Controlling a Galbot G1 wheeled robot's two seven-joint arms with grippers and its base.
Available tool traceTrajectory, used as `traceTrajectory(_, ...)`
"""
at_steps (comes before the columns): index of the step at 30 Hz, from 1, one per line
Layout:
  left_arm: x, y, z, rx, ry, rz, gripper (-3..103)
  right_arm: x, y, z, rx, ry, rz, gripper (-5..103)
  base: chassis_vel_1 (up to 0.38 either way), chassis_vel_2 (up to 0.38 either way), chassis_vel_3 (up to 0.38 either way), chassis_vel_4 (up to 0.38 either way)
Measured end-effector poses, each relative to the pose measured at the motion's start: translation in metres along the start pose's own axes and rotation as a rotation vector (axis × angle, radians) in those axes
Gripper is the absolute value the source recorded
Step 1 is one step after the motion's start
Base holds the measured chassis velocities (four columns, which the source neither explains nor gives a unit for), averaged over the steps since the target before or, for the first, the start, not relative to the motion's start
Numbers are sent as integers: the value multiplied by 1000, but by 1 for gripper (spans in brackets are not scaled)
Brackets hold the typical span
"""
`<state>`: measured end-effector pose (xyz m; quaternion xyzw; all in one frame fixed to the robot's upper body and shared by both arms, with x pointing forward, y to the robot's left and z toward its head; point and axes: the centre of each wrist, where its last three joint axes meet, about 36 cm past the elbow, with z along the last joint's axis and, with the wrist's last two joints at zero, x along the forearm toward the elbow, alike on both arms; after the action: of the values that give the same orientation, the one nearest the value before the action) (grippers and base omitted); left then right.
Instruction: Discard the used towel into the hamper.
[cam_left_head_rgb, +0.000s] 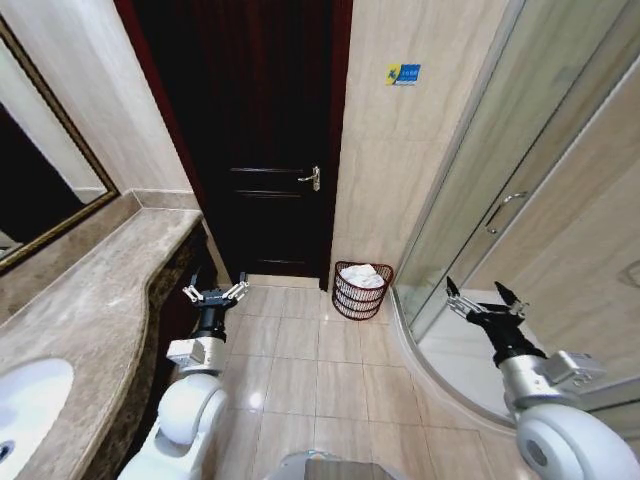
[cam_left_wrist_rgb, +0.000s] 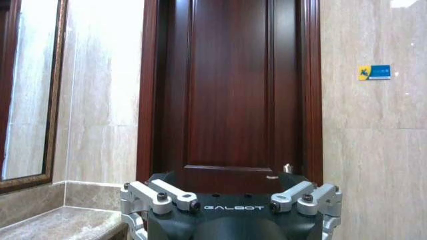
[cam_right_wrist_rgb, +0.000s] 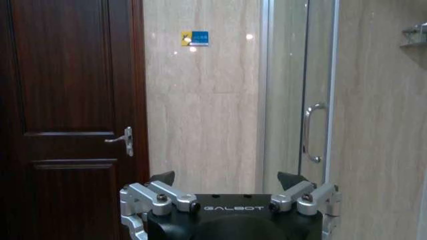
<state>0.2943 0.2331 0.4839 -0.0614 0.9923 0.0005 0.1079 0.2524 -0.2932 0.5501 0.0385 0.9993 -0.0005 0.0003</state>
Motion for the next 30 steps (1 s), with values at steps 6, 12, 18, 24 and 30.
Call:
traceTrajectory(6,-2,1,1,-2,1,7,100,0,2,1,5,-2,-1,100,90,-82,-89,94)
traceTrajectory(12,-3,4,3,-14,12,15,100,0,2,1,8,-6,5,100,85,-85,-92,80)
traceTrajectory(18,-8,4,3,-9,12,21,100,1,3,3,7,-9,11,100,31,-46,-49,37)
traceTrajectory(24,-11,-1,2,37,16,51,100,2,2,4,27,12,59,100,0,0,0,0)
traceTrajectory(30,-3,-15,7,78,118,112,100,2,0,27,30,42,115,100,0,0,0,0)
